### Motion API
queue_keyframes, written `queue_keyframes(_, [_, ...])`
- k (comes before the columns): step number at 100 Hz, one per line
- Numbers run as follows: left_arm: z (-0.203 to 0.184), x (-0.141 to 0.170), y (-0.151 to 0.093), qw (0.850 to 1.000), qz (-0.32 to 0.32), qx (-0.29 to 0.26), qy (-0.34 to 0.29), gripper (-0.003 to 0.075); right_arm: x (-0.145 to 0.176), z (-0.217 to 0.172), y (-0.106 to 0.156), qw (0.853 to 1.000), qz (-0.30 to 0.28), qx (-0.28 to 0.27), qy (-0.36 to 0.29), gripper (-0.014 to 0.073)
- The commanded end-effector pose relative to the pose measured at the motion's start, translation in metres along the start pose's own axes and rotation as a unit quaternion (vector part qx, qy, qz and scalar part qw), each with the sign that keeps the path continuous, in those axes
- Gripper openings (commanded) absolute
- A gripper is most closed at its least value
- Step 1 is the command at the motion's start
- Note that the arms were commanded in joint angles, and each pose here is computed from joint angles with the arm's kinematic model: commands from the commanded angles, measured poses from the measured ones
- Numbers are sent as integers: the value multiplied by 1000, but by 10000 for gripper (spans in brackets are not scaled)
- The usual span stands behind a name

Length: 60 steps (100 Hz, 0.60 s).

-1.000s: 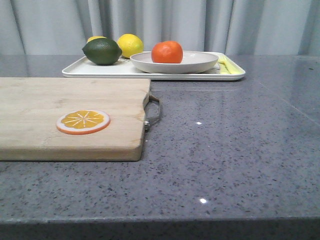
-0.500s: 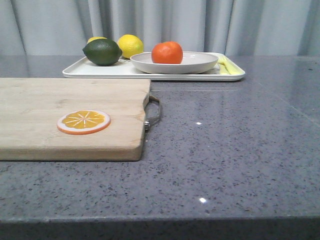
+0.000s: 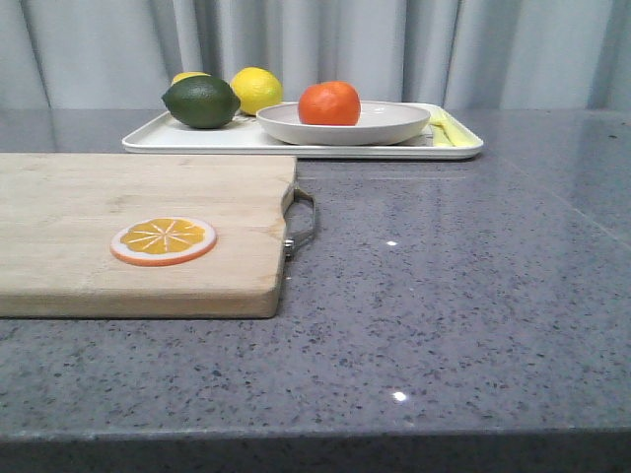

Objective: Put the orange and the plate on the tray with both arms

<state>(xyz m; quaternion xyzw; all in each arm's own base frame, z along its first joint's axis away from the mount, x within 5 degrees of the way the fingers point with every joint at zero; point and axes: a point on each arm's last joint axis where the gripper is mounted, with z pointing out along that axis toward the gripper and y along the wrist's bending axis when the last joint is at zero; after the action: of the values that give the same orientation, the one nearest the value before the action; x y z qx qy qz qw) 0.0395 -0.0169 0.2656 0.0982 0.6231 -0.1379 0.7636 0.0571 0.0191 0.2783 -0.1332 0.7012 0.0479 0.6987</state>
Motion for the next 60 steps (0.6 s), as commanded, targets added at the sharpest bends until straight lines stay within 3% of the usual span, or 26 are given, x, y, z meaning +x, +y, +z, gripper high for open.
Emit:
queue_keyframes(1, [-1,-12,4,999,-6,-22,-33,76,-14,-1,-5,999,-3,24,-40,35])
queue_keyframes(8, [-1,-12,4,999,-6,-22,-33,-21,-14,-1,-5,999,-3,24,-40,-77])
queue_keyframes(60, [-1,-12,4,999,-15,-22,-34,-20,-14,-1,-5,999,-2,25,-41,-69])
